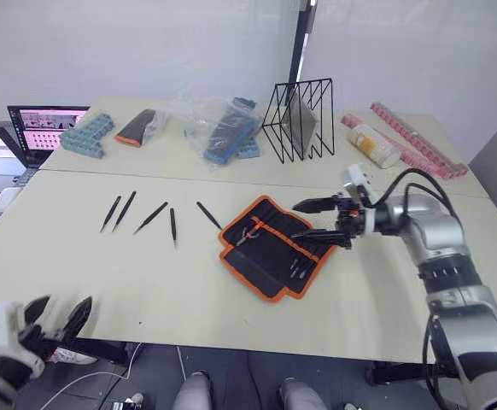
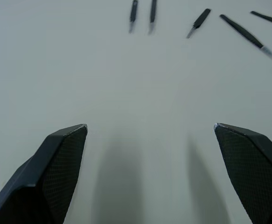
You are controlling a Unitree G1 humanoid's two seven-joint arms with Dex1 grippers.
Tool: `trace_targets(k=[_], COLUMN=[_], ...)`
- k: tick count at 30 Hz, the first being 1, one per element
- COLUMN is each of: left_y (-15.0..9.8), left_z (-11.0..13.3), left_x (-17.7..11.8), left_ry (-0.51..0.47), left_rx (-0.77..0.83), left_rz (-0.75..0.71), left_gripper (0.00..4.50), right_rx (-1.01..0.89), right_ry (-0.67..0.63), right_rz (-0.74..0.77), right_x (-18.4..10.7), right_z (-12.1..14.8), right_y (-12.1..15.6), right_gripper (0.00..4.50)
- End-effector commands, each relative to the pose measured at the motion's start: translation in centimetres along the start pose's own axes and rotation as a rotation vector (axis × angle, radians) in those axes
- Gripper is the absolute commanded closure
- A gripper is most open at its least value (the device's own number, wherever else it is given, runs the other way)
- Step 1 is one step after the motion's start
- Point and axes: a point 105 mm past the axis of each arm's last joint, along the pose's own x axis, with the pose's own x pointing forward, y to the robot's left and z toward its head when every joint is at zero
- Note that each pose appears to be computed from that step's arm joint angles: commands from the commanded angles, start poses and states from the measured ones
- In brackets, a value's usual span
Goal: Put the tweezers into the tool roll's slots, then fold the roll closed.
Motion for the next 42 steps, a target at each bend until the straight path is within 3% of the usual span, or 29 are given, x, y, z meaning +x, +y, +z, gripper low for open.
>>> trace_targets(k=[1,7,14,18,27,33,42], left_y=[0.4,0.4,-0.1,0.3,1.0,1.0,2.3], left_z=[1.0,0.8,2.7,4.5,8.8,10.0,9.7], left_x=[-2.0,-3.8,-2.5,-0.6,7.4,13.0,17.8], left_ry=[-0.061,-0.084,-0.131,-0.148,-0.128,-0.038,0.076], left_rx=[0.022,0.004,0.028,0.055,0.085,0.037,0.069], left_rz=[0.079,0.148,0.117,0.093,-0.008,-0.043,-0.046], left_gripper=[0.00,0.00,0.00,0.00,0.00,0.00,0.00], right_rx=[-0.073,-0.095,-0.094,-0.092,-0.105,-0.141,-0.160], right_ry=[0.006,0.000,-0.002,0.001,-0.026,-0.076,-0.063], right_rz=[0.060,0.123,0.122,0.090,-0.098,-0.139,-0.255], right_x=[0.5,1.7,1.7,1.1,-0.8,-0.4,-0.7], right_z=[1.7,2.5,2.4,2.1,1.1,2.4,2.8], right_y=[0.3,0.7,1.1,1.4,2.7,4.9,5.3], right_gripper=[0.03,0.03,0.03,0.03,0.03,0.03,0.03])
